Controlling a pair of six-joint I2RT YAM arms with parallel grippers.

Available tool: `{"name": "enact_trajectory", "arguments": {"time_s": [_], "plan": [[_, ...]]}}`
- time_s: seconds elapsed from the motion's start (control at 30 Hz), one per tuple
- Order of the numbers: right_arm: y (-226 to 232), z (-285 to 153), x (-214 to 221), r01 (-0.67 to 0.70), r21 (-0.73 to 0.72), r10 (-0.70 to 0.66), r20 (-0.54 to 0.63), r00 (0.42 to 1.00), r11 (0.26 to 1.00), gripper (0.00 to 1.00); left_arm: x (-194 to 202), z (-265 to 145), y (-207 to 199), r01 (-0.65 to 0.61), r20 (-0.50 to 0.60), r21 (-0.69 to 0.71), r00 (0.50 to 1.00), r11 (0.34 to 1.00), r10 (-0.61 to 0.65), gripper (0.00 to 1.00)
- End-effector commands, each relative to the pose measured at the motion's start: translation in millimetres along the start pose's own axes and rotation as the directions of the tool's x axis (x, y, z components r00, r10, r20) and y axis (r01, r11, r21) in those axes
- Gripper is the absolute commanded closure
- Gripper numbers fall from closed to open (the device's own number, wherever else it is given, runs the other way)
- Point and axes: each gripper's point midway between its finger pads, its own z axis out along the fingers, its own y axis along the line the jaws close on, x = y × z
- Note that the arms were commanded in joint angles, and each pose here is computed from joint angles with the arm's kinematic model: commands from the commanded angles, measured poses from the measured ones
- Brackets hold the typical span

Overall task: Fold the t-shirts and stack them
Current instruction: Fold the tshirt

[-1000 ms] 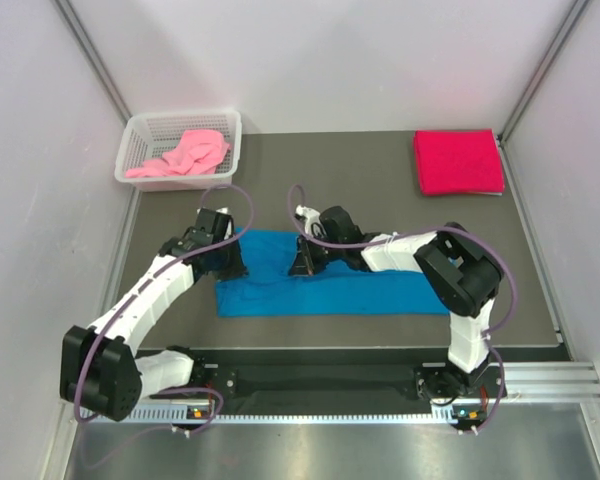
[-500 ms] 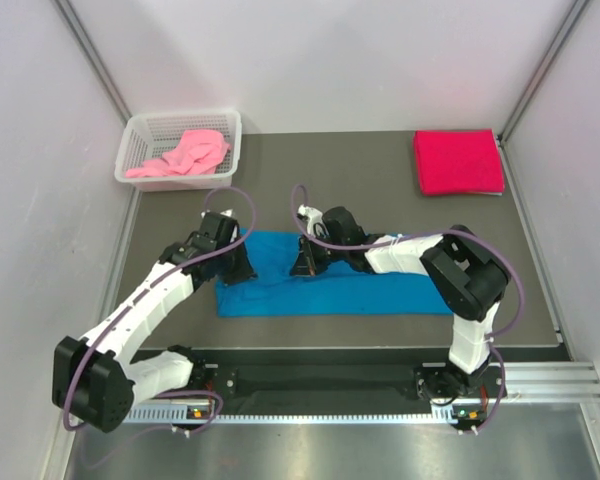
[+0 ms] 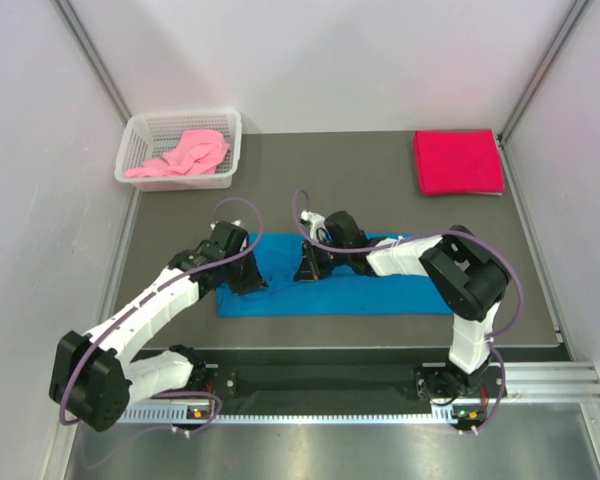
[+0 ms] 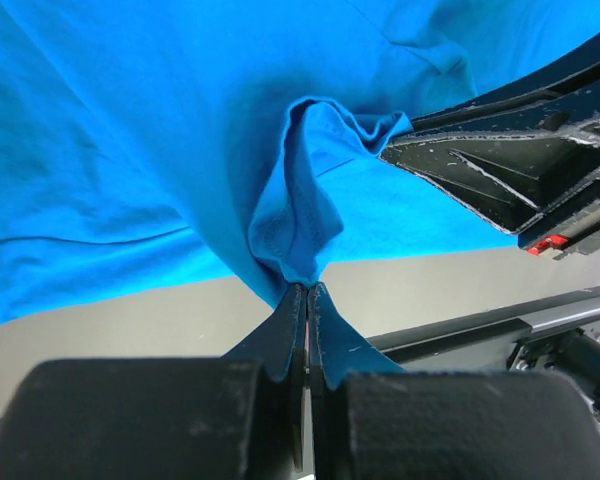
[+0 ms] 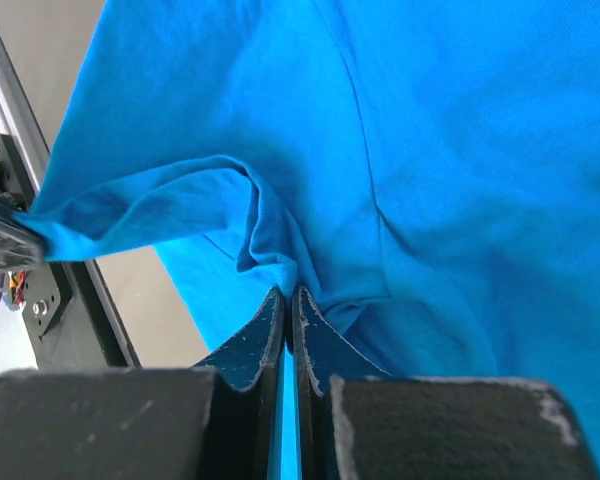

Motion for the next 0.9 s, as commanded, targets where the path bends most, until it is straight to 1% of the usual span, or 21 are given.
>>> {"name": "enact_trajectory", "arguments": {"time_s": [0.0, 0.17, 0.33, 0.43, 0.47, 0.5, 0.53, 0.57, 0.6, 0.63, 0.67, 0.7, 0.77, 0.8, 0.87], "plan": [[10.5, -8.9, -17.3, 0.057, -0.025, -0.056, 0.061, 0.997, 0.998, 1.0, 1.1, 6.0, -13.7, 0.035, 0.008, 0.068, 0.999, 0.997, -0.036, 1.0], [7.9, -9.7, -15.6, 0.045, -0.024, -0.043, 0.063, 0.997, 0.999, 1.0, 10.2, 10.1, -17.5, 0.068, -0.009, 0.096, 0.998, 0.993, -0.067, 1.0], [13.2, -6.1, -17.8, 0.034, -0.06, -0.031, 0.058, 0.998, 0.998, 1.0, 14.8, 11.9, 2.6, 0.065, -0.015, -0.005, 0.998, 0.998, -0.065, 1.0], [15.0, -5.8, -18.2, 0.033, -0.071, -0.029, 0.06, 0.998, 0.997, 1.0, 6.4, 4.6, -2.5, 0.056, 0.007, -0.007, 0.998, 0.998, -0.056, 0.87], [16.0, -5.8, -18.9, 0.033, -0.075, -0.028, 0.062, 0.998, 0.997, 1.0, 1.7, 1.7, -2.6, 0.036, 0.022, -0.017, 0.999, 0.999, -0.036, 0.79], [18.0, -6.3, -19.1, 0.034, -0.086, -0.029, 0.064, 0.998, 0.996, 1.0, -4.3, -1.0, -3.2, 0.024, 0.04, -0.032, 0.999, 0.999, -0.023, 0.75], [20.2, -7.0, -19.3, 0.032, -0.096, -0.025, 0.067, 0.997, 0.995, 1.0, -26.8, -7.4, -6.0, 0.015, 0.118, -0.066, 0.993, 0.998, -0.007, 0.72], [21.6, -6.6, -18.2, 0.03, -0.104, -0.023, 0.066, 0.998, 0.994, 1.0, -31.9, -12.6, -0.3, -0.019, 0.123, -0.114, 0.992, 0.993, 0.033, 0.67], [22.1, -6.8, -16.9, 0.03, -0.112, -0.023, 0.062, 0.998, 0.993, 1.0, -45.6, -17.8, 4.0, -0.016, 0.154, -0.152, 0.987, 0.988, 0.04, 0.64], [22.2, -6.9, -16.0, 0.032, -0.114, -0.025, 0.06, 0.998, 0.993, 1.0, -63.6, -25.4, -1.9, -0.022, 0.186, -0.17, 0.981, 0.985, 0.054, 0.63], [21.9, -6.9, -15.3, 0.033, -0.114, -0.026, 0.059, 0.998, 0.993, 1.0, -77.3, -28.7, 6.2, -0.042, 0.218, -0.224, 0.972, 0.974, 0.092, 0.62], [21.4, -6.9, -14.0, 0.031, -0.113, -0.025, 0.056, 0.998, 0.993, 1.0, -92.9, -31.3, 14.0, -0.018, 0.245, -0.245, 0.966, 0.969, 0.08, 0.6], [20.9, -6.9, -12.6, 0.028, -0.113, -0.022, 0.056, 0.998, 0.993, 1.0, -113.9, -30.3, 22.5, -0.01, 0.261, -0.249, 0.962, 0.969, 0.077, 0.6], [23.0, -7.0, -14.0, 0.029, -0.124, -0.022, 0.062, 0.998, 0.992, 1.0, -132.2, -30.1, 29.5, 0.036, 0.291, -0.211, 0.956, 0.977, 0.028, 0.6], [26.1, -6.3, -14.5, 0.024, -0.144, -0.015, 0.063, 0.998, 0.989, 1.0, -143.6, -22.2, 41.8, 0.054, 0.285, -0.196, 0.958, 0.979, 0.004, 0.6]]}}
